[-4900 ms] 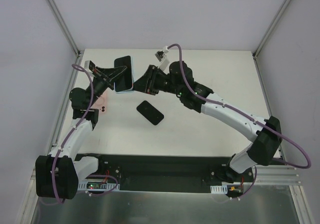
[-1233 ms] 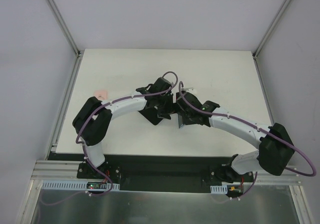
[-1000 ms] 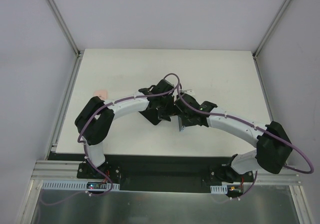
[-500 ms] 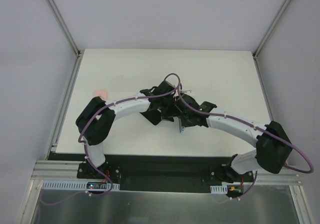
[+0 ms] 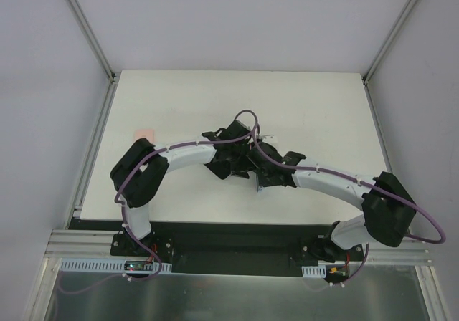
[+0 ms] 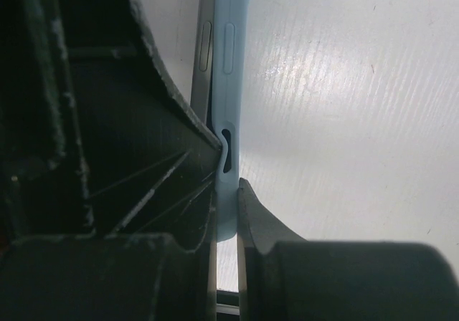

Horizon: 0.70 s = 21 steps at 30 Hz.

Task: Take the phone out of the phone case
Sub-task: Remove the phone case from the phone.

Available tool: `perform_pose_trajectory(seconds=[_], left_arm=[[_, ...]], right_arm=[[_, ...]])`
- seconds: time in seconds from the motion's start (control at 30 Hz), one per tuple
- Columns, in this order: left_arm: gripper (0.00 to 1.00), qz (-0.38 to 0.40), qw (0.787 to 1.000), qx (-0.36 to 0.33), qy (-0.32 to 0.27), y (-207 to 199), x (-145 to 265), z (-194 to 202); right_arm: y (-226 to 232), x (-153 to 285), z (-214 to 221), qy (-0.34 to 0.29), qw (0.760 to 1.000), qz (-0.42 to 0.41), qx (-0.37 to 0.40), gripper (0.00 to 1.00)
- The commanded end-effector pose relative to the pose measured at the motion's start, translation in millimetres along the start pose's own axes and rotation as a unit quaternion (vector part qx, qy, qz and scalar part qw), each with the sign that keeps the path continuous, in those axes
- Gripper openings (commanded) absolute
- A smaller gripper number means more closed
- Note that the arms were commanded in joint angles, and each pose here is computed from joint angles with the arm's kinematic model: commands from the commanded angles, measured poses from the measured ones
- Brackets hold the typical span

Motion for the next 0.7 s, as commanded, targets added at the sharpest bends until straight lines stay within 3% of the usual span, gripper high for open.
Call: perform_pose_trajectory(seconds=[0.0, 0.67], left_arm=[[0.55, -0.121, 0.991, -0.007, 0.061, 42, -20, 39], [0.49, -0.195, 0.978, -0.017, 0.076, 57, -38, 61]], right_arm=[[40, 4, -13, -0.055, 0.993, -0.105, -0.022, 0.01], [60, 5, -12, -0.050, 0.982, -0.179, -0.039, 0.01]])
Point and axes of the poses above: each gripper's point midway between its finger pads, its own x axis back along the fingers, its own y axis along the line the jaws close on, z = x × y, the point moved 9 cm from there along x, back along the fingers, and after that the axes turned 13 degrees about -x, right-handed, at the moved point
